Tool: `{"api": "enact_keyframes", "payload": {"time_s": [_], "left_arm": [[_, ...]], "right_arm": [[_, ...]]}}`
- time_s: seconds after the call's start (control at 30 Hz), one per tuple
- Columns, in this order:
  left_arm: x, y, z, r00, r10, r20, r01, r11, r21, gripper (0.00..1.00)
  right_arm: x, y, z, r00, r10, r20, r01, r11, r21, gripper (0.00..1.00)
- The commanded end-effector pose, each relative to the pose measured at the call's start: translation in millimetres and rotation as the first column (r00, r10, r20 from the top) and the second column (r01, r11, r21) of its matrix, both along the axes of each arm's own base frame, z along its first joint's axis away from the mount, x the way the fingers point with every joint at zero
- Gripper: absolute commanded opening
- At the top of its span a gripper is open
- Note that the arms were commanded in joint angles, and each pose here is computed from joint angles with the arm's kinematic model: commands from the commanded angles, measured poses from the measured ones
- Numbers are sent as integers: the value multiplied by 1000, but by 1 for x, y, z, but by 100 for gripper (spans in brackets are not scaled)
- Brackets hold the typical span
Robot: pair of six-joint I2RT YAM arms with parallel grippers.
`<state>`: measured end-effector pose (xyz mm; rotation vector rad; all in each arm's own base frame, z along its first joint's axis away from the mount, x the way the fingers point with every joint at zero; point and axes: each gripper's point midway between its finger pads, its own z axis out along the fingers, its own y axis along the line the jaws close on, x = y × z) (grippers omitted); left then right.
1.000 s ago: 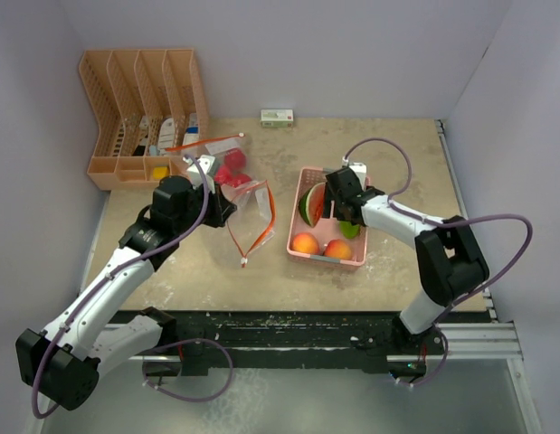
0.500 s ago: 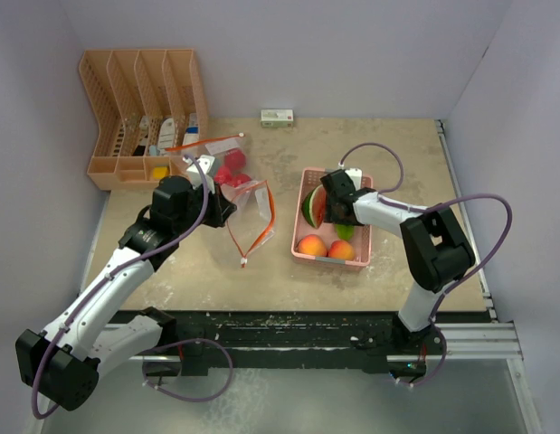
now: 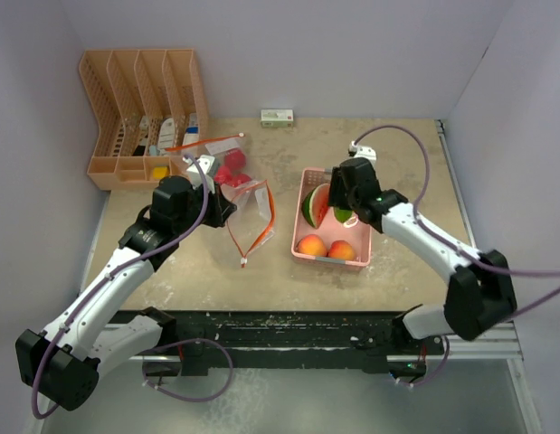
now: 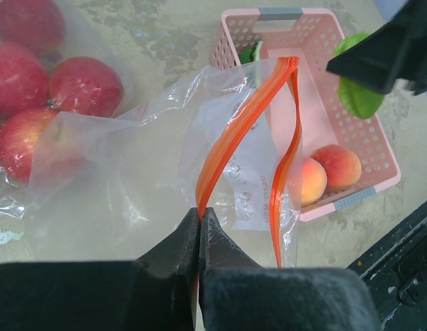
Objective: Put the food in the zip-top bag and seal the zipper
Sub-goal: Pick up the fake fruit from the bin, then place the fake fruit in the zipper food storage bag.
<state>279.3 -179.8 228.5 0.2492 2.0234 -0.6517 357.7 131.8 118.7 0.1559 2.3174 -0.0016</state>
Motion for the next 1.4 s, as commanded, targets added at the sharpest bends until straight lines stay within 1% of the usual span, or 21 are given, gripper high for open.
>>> {"api": "enact_keyframes", "payload": {"time_s": [0.0,0.03,0.1,0.13,0.2,0.23,0.3,0.37,0.43,0.47,0.5,0.57,0.63,0.7,0.73,0.87,1.03,1.1,1.17,1.27,1.37], "left_arm": [[8,-1,17,998,4,59,-3,1000,-18,0],[8,-1,17,998,5,58,-4,1000,-18,0],[9,-1,16,998,7,56,-6,1000,-18,0],[10,-1,15,999,6,53,-5,1000,-17,0],[10,-2,14,999,5,49,-4,1000,-16,0],[10,-2,14,999,4,48,-3,1000,-17,0],[10,-3,15,999,2,48,-1,1000,-21,0],[9,-3,16,999,0,48,1,1000,-25,0],[9,-4,18,999,1,51,0,1000,-31,0],[9,-4,19,999,2,53,0,999,-34,0],[9,-4,19,999,1,53,1,999,-35,0],[9,-5,21,999,-3,54,5,999,-40,0],[9,-6,21,999,-5,54,7,999,-42,0],[9,-6,22,998,-7,54,9,999,-43,0],[9,-6,22,999,-7,54,9,999,-43,0],[8,-5,25,998,-4,62,6,999,-45,0],[8,-7,27,998,-11,63,15,999,-52,0],[8,-7,29,998,-13,67,16,998,-54,0],[7,-6,29,998,-12,68,16,998,-54,0],[6,-6,28,998,-14,67,18,998,-52,0],[5,-6,28,998,-17,67,20,999,-51,0]], "right_arm": [[-13,78,87,921,309,239,-363,903,229,50],[-27,105,102,877,384,288,-458,851,258,50],[-53,148,134,783,481,394,-602,746,285,50],[-69,168,152,724,522,452,-673,677,297,50],[-92,195,178,634,548,546,-762,565,317,50],[-98,204,191,599,540,591,-789,524,320,50],[-104,214,200,573,532,623,-808,492,324,50],[-102,223,202,569,519,637,-811,483,331,50],[-97,230,196,593,494,636,-791,506,343,52],[-89,230,193,625,457,633,-758,549,352,55],[-86,231,174,653,449,610,-732,581,355,55],[-83,238,157,674,434,598,-711,602,364,57],[-79,247,142,691,431,581,-693,625,360,61],[-76,250,135,711,418,565,-666,657,352,71],[-74,248,134,719,407,564,-654,671,349,77],[-74,239,141,722,370,585,-632,697,339,99],[-77,220,153,725,332,603,-607,722,332,99],[-80,205,160,737,308,602,-582,743,331,100],[-81,186,159,771,281,572,-525,788,322,99],[-87,153,131,853,251,458,-411,864,292,99],[-91,111,99,922,173,346,-253,946,204,100]]}}
